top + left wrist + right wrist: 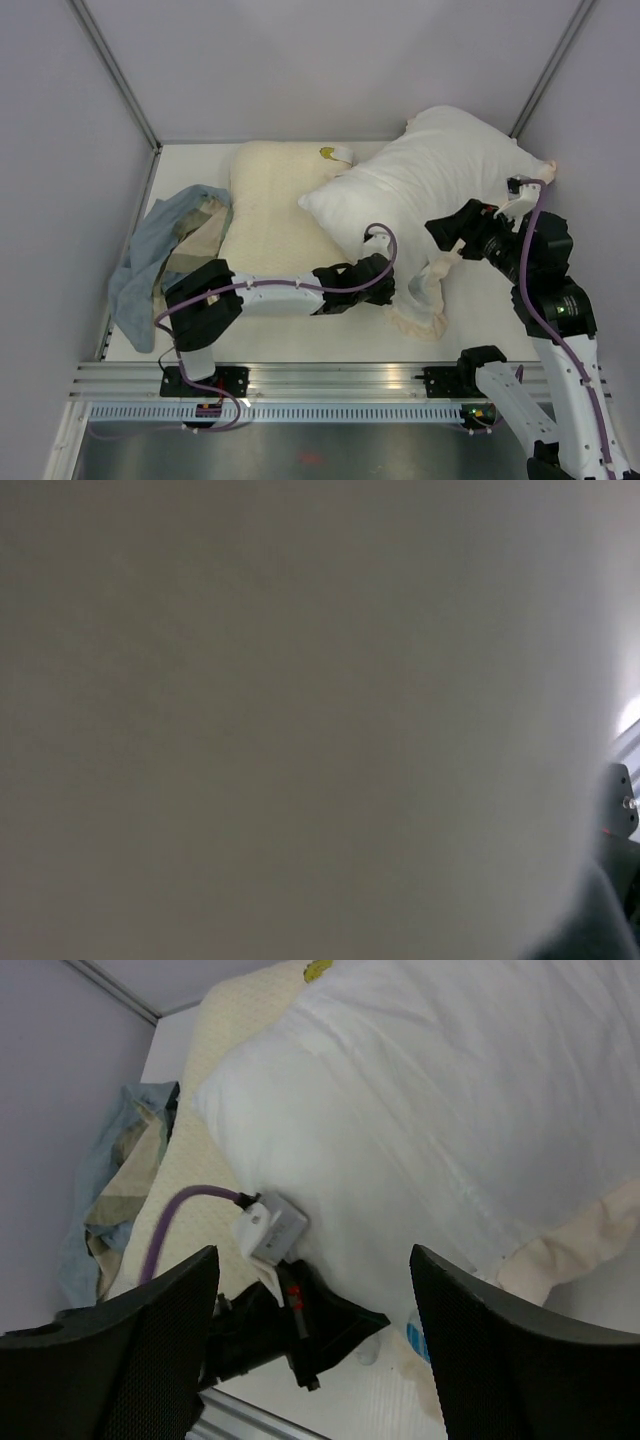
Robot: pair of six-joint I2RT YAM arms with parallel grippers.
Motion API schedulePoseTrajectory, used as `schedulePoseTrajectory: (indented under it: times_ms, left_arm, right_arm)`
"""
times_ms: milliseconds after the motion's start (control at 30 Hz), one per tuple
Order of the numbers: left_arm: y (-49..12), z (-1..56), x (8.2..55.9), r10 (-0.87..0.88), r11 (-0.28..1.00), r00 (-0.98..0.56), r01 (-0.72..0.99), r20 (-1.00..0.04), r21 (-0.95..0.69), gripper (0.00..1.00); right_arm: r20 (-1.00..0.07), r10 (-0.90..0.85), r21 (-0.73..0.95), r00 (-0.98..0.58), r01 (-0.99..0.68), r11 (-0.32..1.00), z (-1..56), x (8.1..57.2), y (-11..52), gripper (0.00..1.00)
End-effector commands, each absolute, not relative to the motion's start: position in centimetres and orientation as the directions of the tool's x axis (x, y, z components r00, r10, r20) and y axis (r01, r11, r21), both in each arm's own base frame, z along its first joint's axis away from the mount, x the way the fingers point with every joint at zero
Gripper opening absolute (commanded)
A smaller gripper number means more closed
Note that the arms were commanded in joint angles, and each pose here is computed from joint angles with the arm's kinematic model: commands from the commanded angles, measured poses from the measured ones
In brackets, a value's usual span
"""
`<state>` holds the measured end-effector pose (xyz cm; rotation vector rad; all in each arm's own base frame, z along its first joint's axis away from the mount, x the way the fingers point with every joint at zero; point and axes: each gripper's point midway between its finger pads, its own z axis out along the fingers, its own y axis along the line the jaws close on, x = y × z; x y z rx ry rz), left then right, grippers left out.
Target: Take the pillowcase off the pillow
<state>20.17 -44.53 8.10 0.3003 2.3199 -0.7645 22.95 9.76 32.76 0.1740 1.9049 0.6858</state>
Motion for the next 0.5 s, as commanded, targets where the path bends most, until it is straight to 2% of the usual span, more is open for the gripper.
schedulePoseTrajectory:
  times_ms: [0,100,267,467]
  left_arm:
    - [-44.8,18.4,22.4,-0.089,0.739,-0.61,0.49,-0.788,-0.463,0.02]
    - [-42.8,23.3,22.3,-0.103,0.717,-0.544,0.539,-0.832,-0.441,0.02]
    - [-39.9,27.9,21.2,-0.085,0.667,-0.557,0.584,-0.826,-0.463,0.02]
    - [-37.4,28.4,19.7,-0.099,0.649,-0.56,0.59,-0.822,-0.48,0.02]
  right_arm:
    - [-0.784,0.374,0.502,-0.496,-0.152,0.851,29.8,22.7,9.4,0.83]
    - [-0.764,0.353,0.473,-0.541,-0.096,0.876,27.1,23.0,8.8,0.81]
    - [-0.737,0.362,0.466,-0.572,-0.041,0.884,23.6,23.7,8.4,0.68]
    - [-0.7,0.365,0.485,-0.614,-0.033,0.874,21.1,24.6,9.1,0.64]
